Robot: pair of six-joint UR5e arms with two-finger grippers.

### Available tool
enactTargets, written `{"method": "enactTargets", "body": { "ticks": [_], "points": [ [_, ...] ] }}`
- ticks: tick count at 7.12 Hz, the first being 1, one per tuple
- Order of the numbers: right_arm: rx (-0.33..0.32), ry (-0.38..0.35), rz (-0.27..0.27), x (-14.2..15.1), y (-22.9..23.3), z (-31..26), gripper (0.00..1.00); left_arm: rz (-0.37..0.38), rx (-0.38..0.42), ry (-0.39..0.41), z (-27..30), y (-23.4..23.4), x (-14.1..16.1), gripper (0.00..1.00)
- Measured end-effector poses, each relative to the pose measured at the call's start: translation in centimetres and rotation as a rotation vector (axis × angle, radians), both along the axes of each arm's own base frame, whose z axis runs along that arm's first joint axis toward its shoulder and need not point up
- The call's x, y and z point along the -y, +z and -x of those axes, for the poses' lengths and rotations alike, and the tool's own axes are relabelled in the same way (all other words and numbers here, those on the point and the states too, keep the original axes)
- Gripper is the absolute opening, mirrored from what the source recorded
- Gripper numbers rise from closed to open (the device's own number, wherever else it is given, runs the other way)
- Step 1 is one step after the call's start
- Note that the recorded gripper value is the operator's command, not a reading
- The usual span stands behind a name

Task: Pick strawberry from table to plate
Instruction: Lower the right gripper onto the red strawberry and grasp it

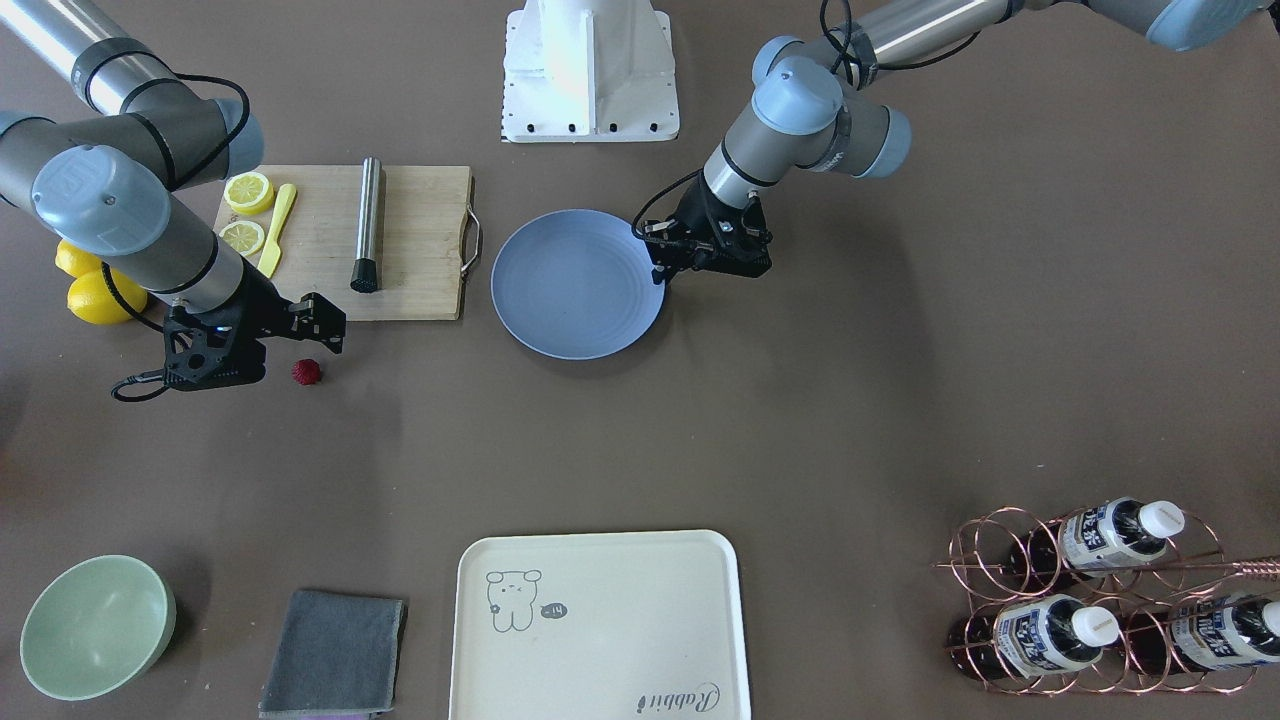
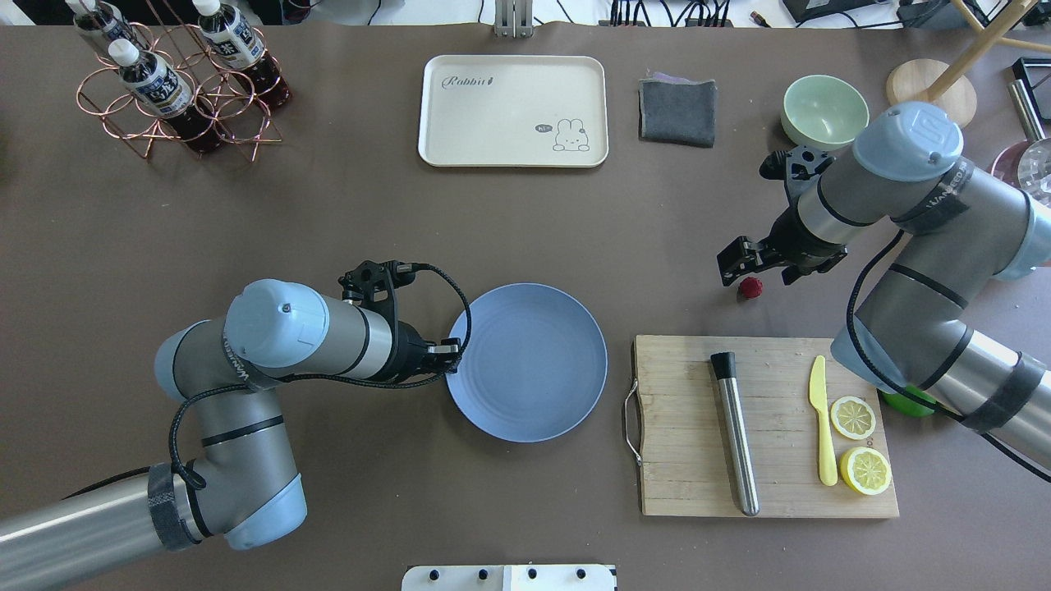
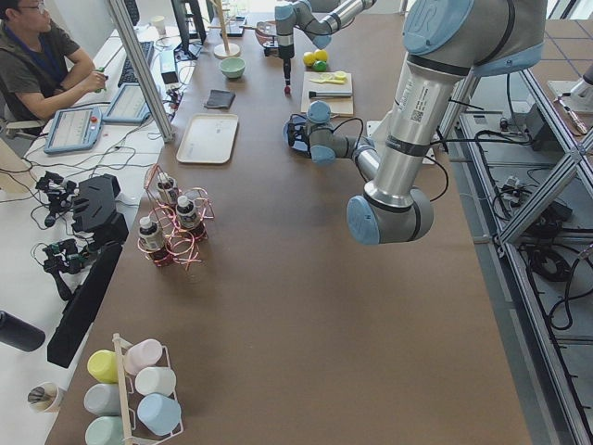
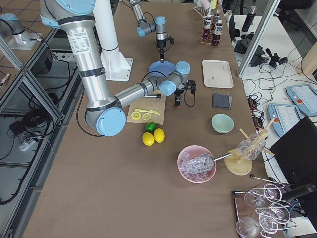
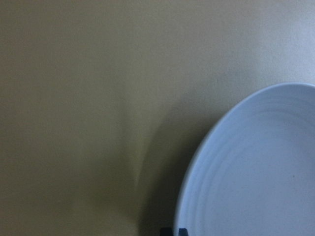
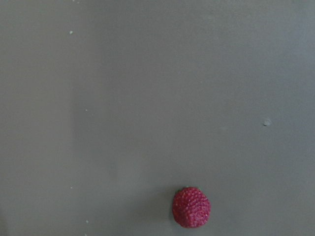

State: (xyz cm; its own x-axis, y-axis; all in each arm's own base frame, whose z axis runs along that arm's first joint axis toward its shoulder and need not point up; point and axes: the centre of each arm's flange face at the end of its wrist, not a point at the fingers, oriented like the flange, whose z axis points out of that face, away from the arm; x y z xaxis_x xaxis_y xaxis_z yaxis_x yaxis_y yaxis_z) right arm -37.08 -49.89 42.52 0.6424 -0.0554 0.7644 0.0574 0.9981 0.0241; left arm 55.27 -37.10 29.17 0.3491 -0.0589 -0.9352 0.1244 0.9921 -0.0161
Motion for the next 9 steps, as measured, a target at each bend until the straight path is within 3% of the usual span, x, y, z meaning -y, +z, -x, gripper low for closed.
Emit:
{"method": "enactTargets", "body": {
  "ticks": [2, 5, 6, 7, 8, 9],
  "points": [
    [-0.025, 0.004, -0.005, 0.5, 0.6, 1.1, 0.70, -0.005, 0.001, -0.018, 0.3, 0.0, 0.4, 0.94],
    [-0.040, -0.001, 0.000, 0.4, 1.4, 1.7, 0.58, -0.006, 0.005, -0.045, 1.1, 0.2, 1.6, 0.94],
    [-0.044, -0.003, 0.004, 0.4, 1.7, 1.9, 0.36, -0.006, 0.005, -0.050, 1.4, 0.2, 1.8, 0.94],
    [-0.047, -0.004, 0.007, 0.4, 1.8, 2.0, 0.07, -0.005, 0.005, -0.054, 1.5, 0.3, 2.0, 0.94],
    [-0.049, -0.006, 0.006, 0.4, 1.9, 2.0, 0.00, -0.004, 0.003, -0.057, 1.7, 0.2, 2.1, 0.94],
    [-0.048, -0.010, 0.002, 0.4, 1.9, 2.0, 0.00, -0.004, 0.001, -0.062, 1.9, 0.1, 2.3, 0.94]
  ]
}}
